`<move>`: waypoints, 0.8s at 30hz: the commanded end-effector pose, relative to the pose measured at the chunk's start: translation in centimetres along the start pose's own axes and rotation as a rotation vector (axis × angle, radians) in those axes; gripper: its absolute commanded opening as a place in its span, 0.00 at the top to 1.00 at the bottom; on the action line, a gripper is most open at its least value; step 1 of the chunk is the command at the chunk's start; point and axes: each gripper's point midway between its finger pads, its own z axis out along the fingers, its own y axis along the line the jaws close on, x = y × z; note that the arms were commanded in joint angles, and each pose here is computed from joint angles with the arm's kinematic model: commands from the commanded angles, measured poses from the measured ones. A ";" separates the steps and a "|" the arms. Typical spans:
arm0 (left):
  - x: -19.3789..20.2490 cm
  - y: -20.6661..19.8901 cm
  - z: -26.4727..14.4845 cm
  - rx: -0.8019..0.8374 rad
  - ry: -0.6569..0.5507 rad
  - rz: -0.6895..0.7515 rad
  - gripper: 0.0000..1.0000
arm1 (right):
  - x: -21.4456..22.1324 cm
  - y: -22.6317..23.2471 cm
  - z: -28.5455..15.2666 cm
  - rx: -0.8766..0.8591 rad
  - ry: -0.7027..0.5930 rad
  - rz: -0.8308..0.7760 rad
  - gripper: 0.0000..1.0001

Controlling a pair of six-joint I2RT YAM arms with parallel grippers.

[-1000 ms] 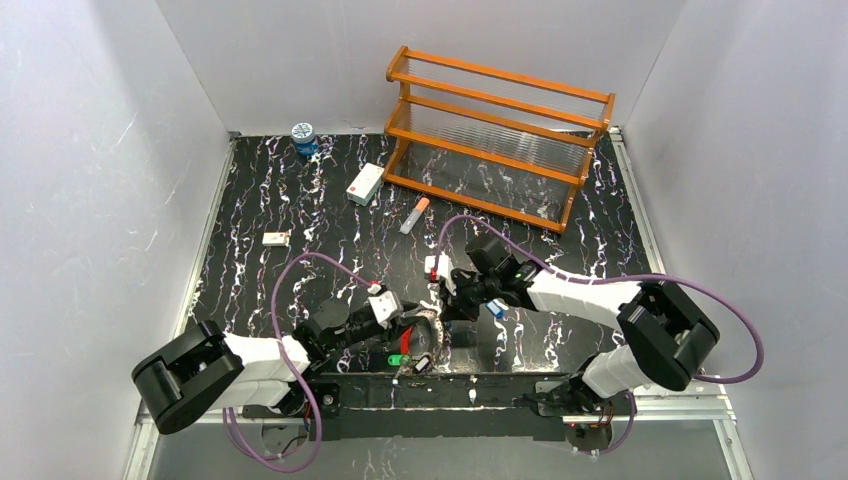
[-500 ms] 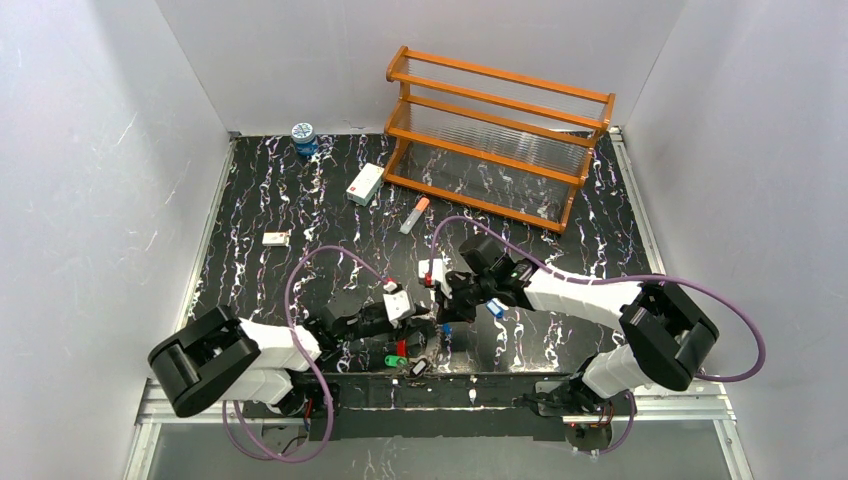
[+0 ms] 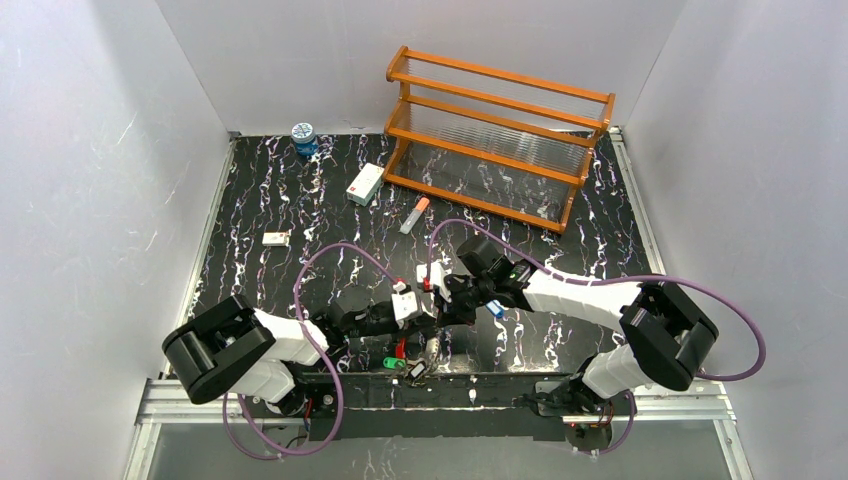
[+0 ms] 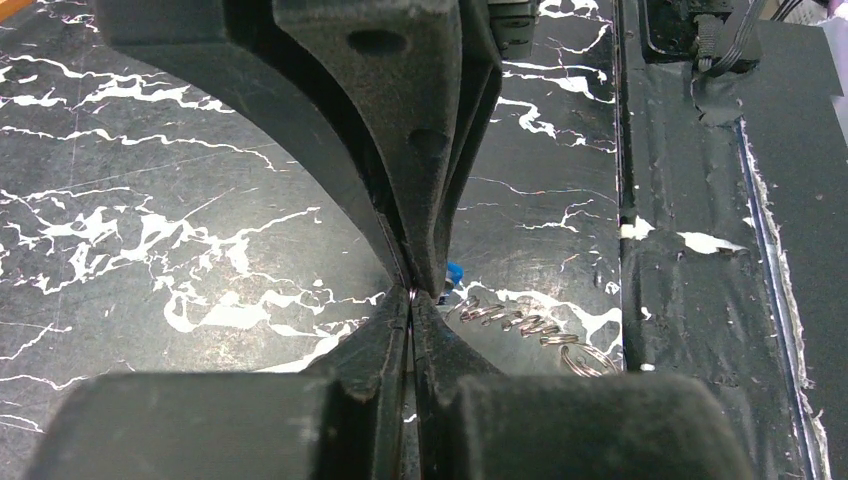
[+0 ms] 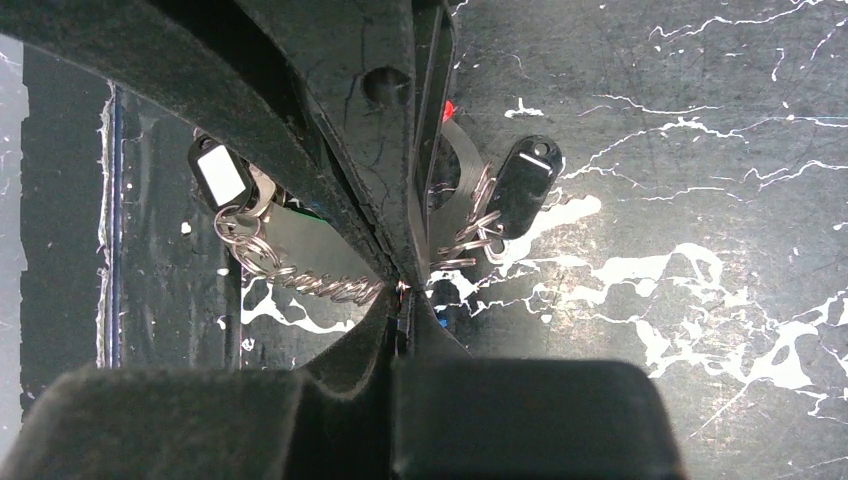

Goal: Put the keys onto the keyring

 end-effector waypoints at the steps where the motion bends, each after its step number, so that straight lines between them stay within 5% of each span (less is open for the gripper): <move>1: -0.2 -0.3 0.4 0.028 0.007 0.016 0.93 | -2.6 -0.4 -0.3 0.004 -0.047 -0.059 0.99; 6: 0.2 -0.1 0.3 0.023 0.022 0.021 0.88 | -2.7 -0.4 -0.3 0.004 -0.046 -0.063 0.99; 9: 0.4 -0.3 0.4 0.035 0.030 0.020 1.00 | -2.8 -0.4 -0.4 0.005 -0.049 -0.066 0.99; 15: 0.0 0.0 0.2 0.013 0.022 0.015 1.00 | -2.9 -0.5 -0.4 0.014 -0.056 -0.070 0.97; 19: -0.7 0.6 -0.4 -0.044 -0.003 0.013 1.00 | -3.3 -1.0 -0.7 0.067 -0.097 -0.050 0.57; 24: -1.8 1.3 -1.6 -0.134 -0.079 -0.020 1.00 | -5.3 -1.5 -3.0 0.084 -0.270 0.008 0.46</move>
